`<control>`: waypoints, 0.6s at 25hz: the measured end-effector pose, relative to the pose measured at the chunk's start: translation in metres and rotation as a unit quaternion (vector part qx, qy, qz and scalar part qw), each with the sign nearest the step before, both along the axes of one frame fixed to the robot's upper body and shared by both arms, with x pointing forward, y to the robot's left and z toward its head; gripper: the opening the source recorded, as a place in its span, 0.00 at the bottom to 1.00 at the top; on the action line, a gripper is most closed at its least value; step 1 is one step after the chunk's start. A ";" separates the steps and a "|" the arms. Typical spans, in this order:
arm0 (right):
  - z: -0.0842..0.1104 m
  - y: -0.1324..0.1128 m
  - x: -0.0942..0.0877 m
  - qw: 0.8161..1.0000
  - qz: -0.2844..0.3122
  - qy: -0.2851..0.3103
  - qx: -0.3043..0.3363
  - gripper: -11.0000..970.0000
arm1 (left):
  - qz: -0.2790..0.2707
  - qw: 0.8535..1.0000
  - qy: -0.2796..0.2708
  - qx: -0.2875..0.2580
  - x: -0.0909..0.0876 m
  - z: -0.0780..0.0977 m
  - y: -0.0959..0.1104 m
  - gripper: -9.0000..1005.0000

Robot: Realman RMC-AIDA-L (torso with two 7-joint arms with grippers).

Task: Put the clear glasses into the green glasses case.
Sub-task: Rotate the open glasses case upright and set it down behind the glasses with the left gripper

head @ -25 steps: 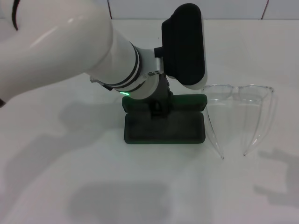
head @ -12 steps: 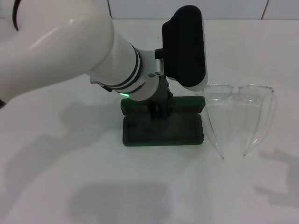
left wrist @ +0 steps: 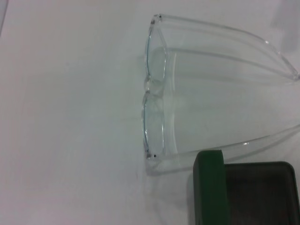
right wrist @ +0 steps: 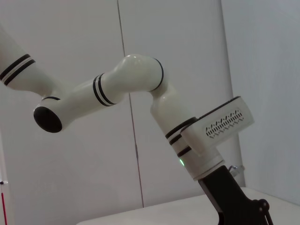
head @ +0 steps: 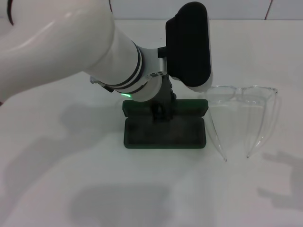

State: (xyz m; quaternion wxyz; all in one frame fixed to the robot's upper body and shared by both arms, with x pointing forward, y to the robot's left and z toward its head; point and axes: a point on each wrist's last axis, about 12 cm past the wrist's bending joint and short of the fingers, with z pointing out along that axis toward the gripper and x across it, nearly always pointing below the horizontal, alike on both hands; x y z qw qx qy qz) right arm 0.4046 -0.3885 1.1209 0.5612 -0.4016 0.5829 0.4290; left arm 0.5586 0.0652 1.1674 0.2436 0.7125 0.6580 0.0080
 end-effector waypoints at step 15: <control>0.000 -0.001 -0.001 1.000 -0.005 0.001 0.001 0.81 | -0.002 1.000 0.003 0.001 -0.005 0.009 -0.002 0.25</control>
